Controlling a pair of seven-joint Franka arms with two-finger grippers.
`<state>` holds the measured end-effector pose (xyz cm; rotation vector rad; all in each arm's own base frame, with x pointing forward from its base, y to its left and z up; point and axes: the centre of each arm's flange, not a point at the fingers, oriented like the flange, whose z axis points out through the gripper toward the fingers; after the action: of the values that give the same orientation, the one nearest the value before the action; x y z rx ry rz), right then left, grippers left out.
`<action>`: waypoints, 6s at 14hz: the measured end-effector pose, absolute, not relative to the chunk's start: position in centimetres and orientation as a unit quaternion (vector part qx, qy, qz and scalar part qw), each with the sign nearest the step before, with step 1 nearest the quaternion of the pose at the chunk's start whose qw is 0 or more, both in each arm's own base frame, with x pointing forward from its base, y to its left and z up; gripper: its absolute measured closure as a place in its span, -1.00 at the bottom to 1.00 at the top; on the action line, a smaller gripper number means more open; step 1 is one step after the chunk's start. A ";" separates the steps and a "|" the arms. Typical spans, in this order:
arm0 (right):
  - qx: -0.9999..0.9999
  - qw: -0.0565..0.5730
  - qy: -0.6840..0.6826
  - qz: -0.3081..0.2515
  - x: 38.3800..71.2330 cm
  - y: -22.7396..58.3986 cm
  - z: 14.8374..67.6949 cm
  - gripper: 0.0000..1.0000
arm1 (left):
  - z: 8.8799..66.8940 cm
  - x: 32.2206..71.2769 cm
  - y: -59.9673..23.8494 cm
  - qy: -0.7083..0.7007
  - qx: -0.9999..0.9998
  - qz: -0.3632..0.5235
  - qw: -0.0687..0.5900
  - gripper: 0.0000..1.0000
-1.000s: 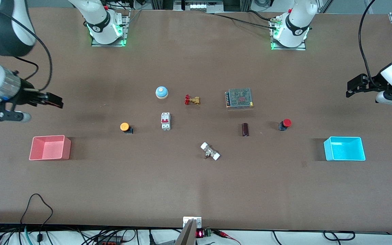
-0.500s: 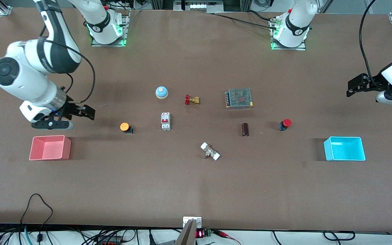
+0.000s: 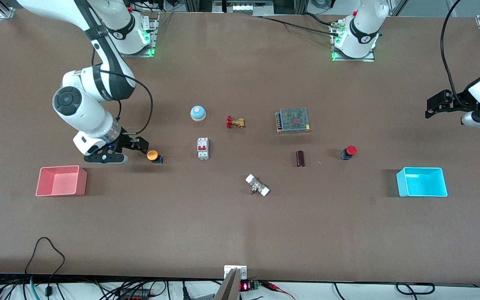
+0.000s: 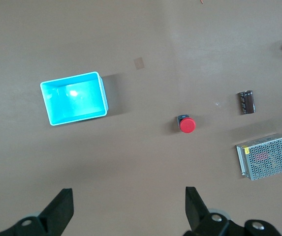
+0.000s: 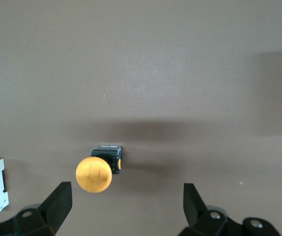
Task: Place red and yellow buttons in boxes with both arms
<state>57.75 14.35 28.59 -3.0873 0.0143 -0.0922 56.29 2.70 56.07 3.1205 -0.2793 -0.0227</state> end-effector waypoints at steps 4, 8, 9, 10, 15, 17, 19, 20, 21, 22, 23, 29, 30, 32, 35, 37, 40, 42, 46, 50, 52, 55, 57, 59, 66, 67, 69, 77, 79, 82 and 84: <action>-0.999 0.030 0.009 -0.029 57.8 15.1 25.9 -1.00 | 56.1 56.3 2.7 -0.089 0.996 -0.007 0.004 -1.00; -0.999 0.030 -0.001 -0.030 57.6 16.3 24.9 -1.00 | 55.4 56.4 2.5 -0.091 0.996 -0.015 0.005 -1.00; -0.999 0.027 -0.007 -0.031 57.5 16.6 24.9 -1.00 | 54.1 56.6 2.2 -0.093 0.995 -0.033 0.007 -1.00; -0.999 0.025 -0.012 -0.031 57.5 16.7 24.8 -1.00 | 52.1 56.8 1.8 -0.096 0.993 -0.061 0.011 -1.00; -0.999 0.011 -0.034 -0.026 57.2 17.3 23.3 -1.00 | 41.9 59.6 -0.9 -0.100 0.987 -0.129 0.015 -1.00; -0.999 0.011 -0.037 -0.025 57.1 17.5 22.8 -1.00 | 37.3 60.7 -2.6 -0.085 0.989 -0.120 0.013 -1.00; -0.999 0.012 -0.039 -0.025 57.1 17.7 22.7 -0.91 | 33.0 60.8 -4.3 -0.079 0.992 -0.101 0.012 -1.00; -0.999 0.012 -0.039 -0.026 57.2 17.8 22.7 -0.76 | 30.8 60.3 -5.0 -0.079 0.993 -0.091 0.012 -1.00; -0.999 0.013 -0.040 -0.027 57.2 17.9 22.7 -0.75 | 29.0 59.7 -5.8 -0.081 0.993 -0.082 0.011 -1.00; -0.999 0.013 -0.040 -0.028 57.2 18.0 22.7 -0.65 | 27.4 58.9 -6.3 -0.079 0.994 -0.074 0.011 -1.00; -0.999 0.013 -0.040 -0.028 57.2 18.0 22.7 -0.44 | 26.3 58.2 -6.9 -0.075 0.995 -0.068 0.010 -1.00; -0.999 0.013 -0.041 -0.028 57.2 18.0 22.6 0.21 | 21.9 55.3 -9.3 -0.077 0.996 -0.033 0.010 -1.00; -0.999 0.013 -0.041 -0.029 57.2 18.0 22.6 0.25 | 21.4 55.0 -9.2 -0.076 0.996 -0.033 0.010 -0.99; -0.998 0.014 -0.042 -0.036 57.9 18.1 23.3 0.26 | 20.9 54.8 -9.1 -0.076 0.997 -0.033 0.010 -0.92; -0.998 0.001 -0.059 -0.027 60.2 16.1 27.1 0.26 | 20.2 54.7 -9.1 -0.076 0.996 -0.036 0.010 -0.36; -0.995 -0.009 -0.092 -0.026 62.1 12.3 31.0 0.26 | 20.5 54.9 -9.1 -0.076 0.997 -0.032 0.010 0.07; -0.989 -0.028 -0.143 -0.038 63.7 3.9 35.0 0.26 | 22.3 56.2 -8.9 -0.072 0.997 -0.034 0.009 0.31; -0.983 -0.042 -0.175 -0.037 64.0 -1.7 35.5 0.26 | 26.1 58.7 -8.0 -0.063 0.996 -0.067 0.005 0.31; -0.974 -0.056 -0.219 -0.031 64.8 -8.1 34.4 0.26 | 36.4 64.1 -3.4 -0.046 0.997 -0.062 -0.030 0.31; -0.969 -0.069 -0.229 -0.061 66.2 -11.6 31.4 0.26 | 35.6 66.2 4.1 -0.031 0.994 -0.065 -0.083 0.31; -0.970 -0.068 -0.224 -0.068 66.6 -12.2 29.8 0.26 | 32.1 66.9 7.8 -0.027 0.994 -0.075 -0.077 0.31; -0.975 -0.046 -0.208 -0.069 66.9 -12.1 28.0 0.26 | 27.2 67.4 10.6 -0.028 0.994 -0.076 -0.069 0.31; -0.973 -0.041 -0.218 -0.061 66.8 -12.0 26.8 0.26 | 25.2 67.2 11.6 -0.027 0.994 -0.085 -0.065 0.31; -0.971 -0.038 -0.230 -0.054 66.7 -11.9 25.8 0.26 | 24.0 67.2 12.4 -0.024 0.994 -0.082 -0.062 0.31; -0.971 -0.033 -0.234 -0.043 66.5 -11.8 24.3 0.14 | 21.4 66.8 13.3 -0.009 0.995 -0.089 -0.045 0.23; -0.971 -0.033 -0.234 -0.042 66.5 -11.9 24.1 0.12 | 21.3 66.8 13.3 -0.010 0.995 -0.090 -0.045 0.23; -0.971 -0.033 -0.234 -0.041 66.5 -11.9 24.0 0.02 | 21.3 66.8 13.3 -0.010 0.995 -0.089 -0.044 -0.07; -0.971 -0.032 -0.234 -0.042 66.5 -11.9 24.1 -0.51 | 28.8 68.2 13.4 -0.078 0.994 -0.060 -0.049 -1.00; -0.971 -0.030 -0.234 -0.037 66.5 -11.8 25.0 -0.65 | 33.1 67.8 12.0 -0.089 0.993 -0.064 -0.048 -1.00; -0.971 -0.021 -0.235 -0.024 66.2 -11.4 28.9 -0.67 | 40.6 66.5 8.6 -0.103 0.989 -0.100 -0.047 -1.00; -0.972 -0.014 -0.235 -0.021 65.9 -10.5 32.1 -0.67 | 45.2 65.5 7.1 -0.105 0.985 -0.126 -0.047 -1.00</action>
<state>65.86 -10.45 32.13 -3.0789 -0.7456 -0.0666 65.46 7.10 45.24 3.1917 -0.3390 -0.4068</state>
